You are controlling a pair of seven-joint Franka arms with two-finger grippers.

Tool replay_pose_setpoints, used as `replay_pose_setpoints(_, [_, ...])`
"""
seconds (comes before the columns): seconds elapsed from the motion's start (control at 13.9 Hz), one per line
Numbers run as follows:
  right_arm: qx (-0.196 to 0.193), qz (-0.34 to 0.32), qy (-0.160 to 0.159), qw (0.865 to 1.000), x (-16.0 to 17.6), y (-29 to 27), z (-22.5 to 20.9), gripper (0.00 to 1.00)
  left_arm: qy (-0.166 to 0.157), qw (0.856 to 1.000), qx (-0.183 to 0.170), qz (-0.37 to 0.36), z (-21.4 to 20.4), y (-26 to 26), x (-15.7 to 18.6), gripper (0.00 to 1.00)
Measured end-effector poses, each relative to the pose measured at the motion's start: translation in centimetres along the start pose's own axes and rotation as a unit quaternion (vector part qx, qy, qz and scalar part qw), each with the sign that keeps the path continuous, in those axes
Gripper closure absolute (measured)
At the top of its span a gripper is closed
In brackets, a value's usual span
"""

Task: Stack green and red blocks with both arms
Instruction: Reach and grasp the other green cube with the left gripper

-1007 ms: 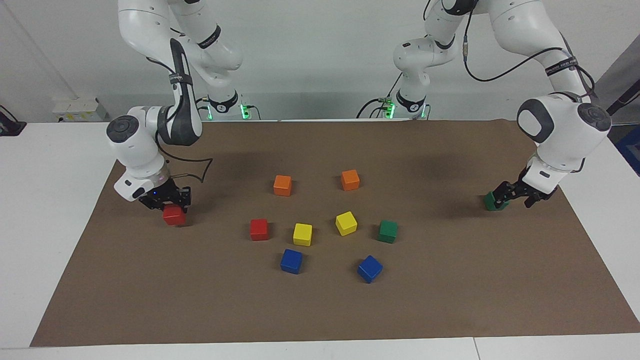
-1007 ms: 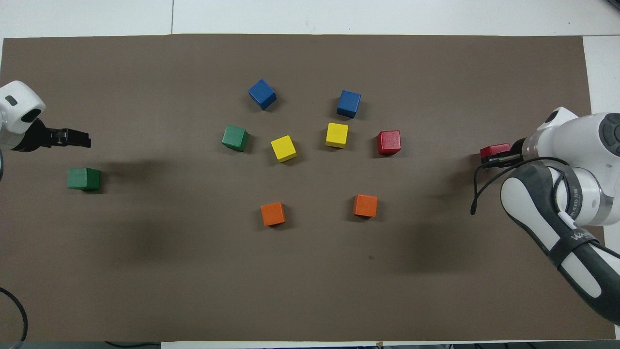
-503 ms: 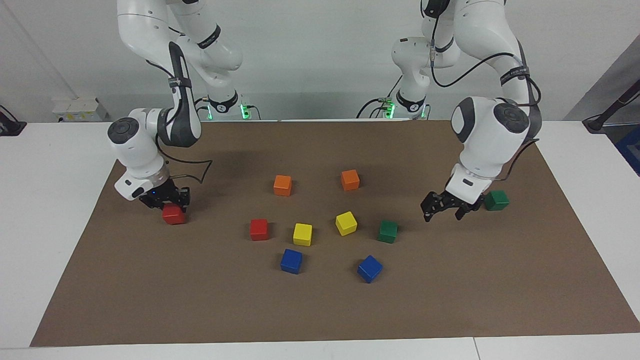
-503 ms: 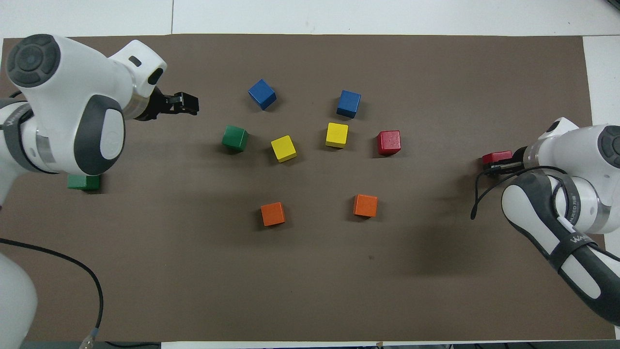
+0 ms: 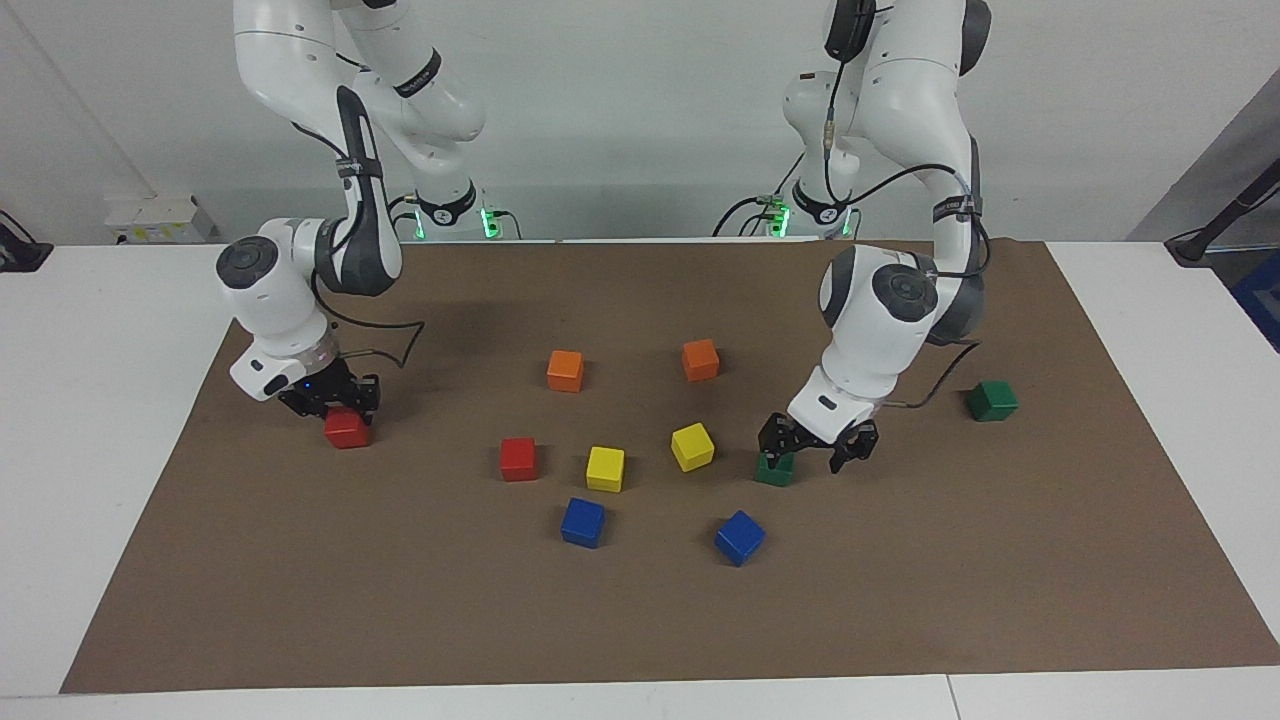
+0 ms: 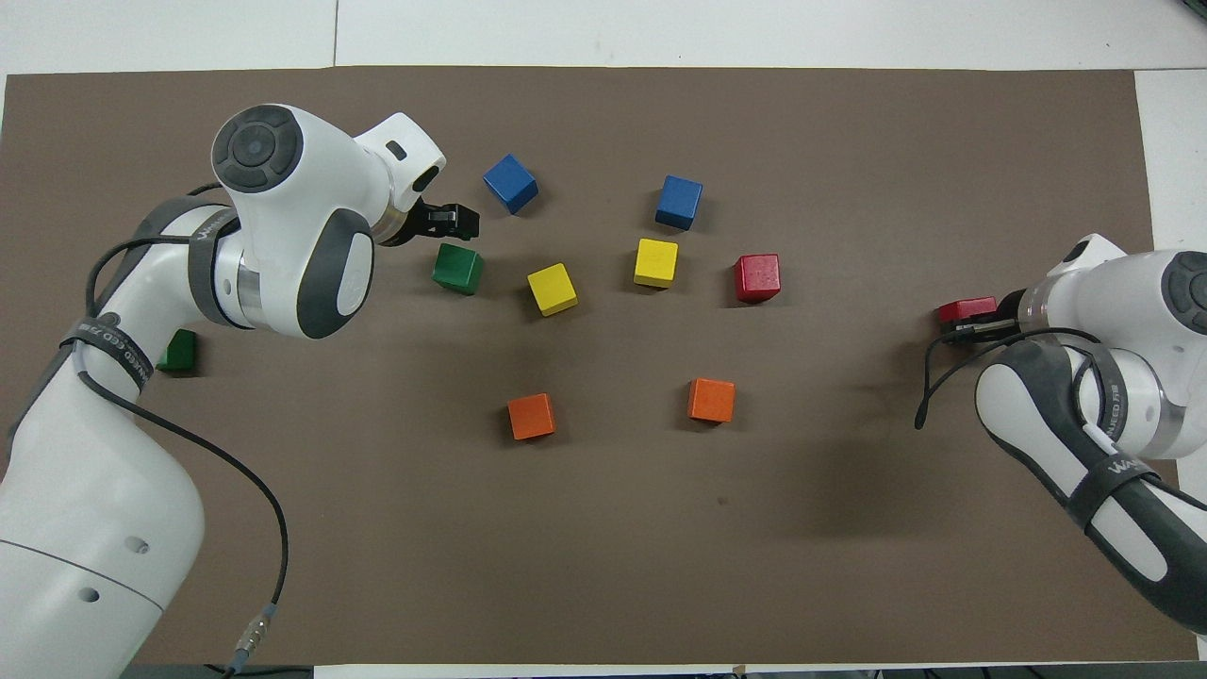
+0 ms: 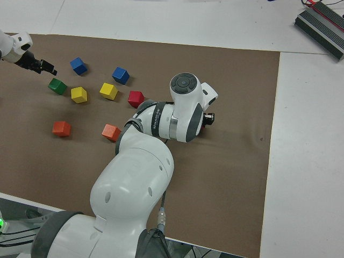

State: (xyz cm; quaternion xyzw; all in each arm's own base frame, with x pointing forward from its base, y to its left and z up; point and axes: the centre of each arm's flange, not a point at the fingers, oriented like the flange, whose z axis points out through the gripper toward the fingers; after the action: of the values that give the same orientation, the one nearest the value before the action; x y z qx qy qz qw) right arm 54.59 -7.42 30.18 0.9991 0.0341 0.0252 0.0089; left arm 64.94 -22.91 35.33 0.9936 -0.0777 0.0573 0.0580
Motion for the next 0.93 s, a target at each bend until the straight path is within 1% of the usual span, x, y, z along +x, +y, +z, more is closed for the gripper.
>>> replay_pose_setpoints(0.22, [0.0, 0.001, 0.0, 1.0, -0.2, 0.0, 0.3, 0.45, -0.004, 0.999, 0.0, 0.035, 0.9, 0.0, 0.2, 0.0])
replay_pose_setpoints(0.43, [0.001, 0.001, -0.001, 1.0, -0.2, 0.0, 0.4, 0.45, -0.006, 0.999, -0.001, 0.05, 1.1, 1.2, -0.1, 0.0])
replay_pose_setpoints(0.65, [0.001, 0.001, -0.001, 1.0, -0.2, 0.0, 0.4, 0.44, -0.017, 0.998, -0.001, 0.062, 2.4, 2.7, -0.9, 0.0])
replay_pose_setpoints(0.72, [0.001, 0.001, -0.001, 1.0, -0.3, 0.0, 0.4, 0.4, -0.021, 0.998, -0.001, 0.063, 2.9, 2.9, -1.1, 0.0])
replay_pose_setpoints(0.93, [0.0, 0.001, 0.001, 1.0, -0.1, 0.1, 0.2, 0.09, -0.03, 0.997, 0.003, 0.067, 3.7, 2.7, -1.6, 0.0])
